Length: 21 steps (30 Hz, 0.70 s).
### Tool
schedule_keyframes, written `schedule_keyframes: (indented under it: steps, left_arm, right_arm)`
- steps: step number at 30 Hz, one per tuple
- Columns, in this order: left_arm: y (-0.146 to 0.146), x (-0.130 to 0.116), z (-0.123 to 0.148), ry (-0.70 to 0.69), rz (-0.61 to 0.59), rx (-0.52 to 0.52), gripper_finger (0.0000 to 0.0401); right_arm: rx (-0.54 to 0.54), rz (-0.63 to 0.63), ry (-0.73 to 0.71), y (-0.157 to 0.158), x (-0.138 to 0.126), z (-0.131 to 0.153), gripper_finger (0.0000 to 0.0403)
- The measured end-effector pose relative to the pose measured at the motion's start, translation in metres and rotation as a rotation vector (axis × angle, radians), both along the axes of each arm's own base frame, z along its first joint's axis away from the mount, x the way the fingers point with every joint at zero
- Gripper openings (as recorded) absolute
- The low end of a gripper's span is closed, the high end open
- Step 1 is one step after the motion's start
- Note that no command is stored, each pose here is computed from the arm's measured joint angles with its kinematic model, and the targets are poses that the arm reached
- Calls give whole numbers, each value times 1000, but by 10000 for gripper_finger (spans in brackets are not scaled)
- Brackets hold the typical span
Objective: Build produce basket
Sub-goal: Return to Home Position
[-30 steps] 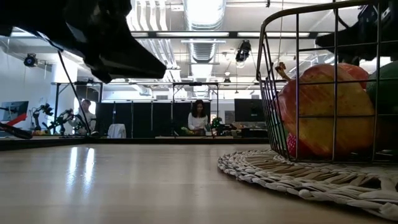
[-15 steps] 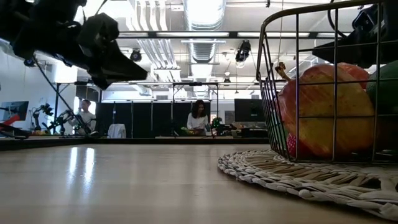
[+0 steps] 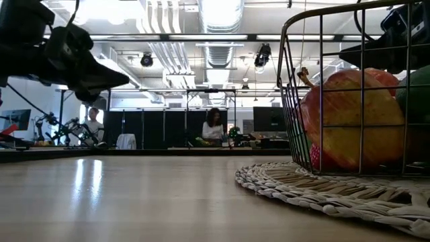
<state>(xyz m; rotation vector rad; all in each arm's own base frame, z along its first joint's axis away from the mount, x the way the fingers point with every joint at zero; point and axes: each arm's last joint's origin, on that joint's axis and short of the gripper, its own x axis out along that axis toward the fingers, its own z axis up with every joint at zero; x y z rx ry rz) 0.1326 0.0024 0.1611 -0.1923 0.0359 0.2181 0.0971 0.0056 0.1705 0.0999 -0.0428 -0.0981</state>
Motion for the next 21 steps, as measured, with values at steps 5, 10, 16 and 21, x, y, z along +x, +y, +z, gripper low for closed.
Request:
schedule_keyframes:
  steps: [5,10,16,21]
  left_arm:
    - [1,-6,-2,29,2,6,1]
    - [-2,-9,0,23,-109,41,0]
    - [-2,-22,-1,33,-122,49,0]
    - [-3,-32,4,-36,-164,48,0]
  right_arm:
    - [0,0,4,0,0,0,9]
    - [20,3,15,0,1,-1,9]
    - [33,8,17,0,1,-2,9]
    - [34,8,24,0,1,-3,9]
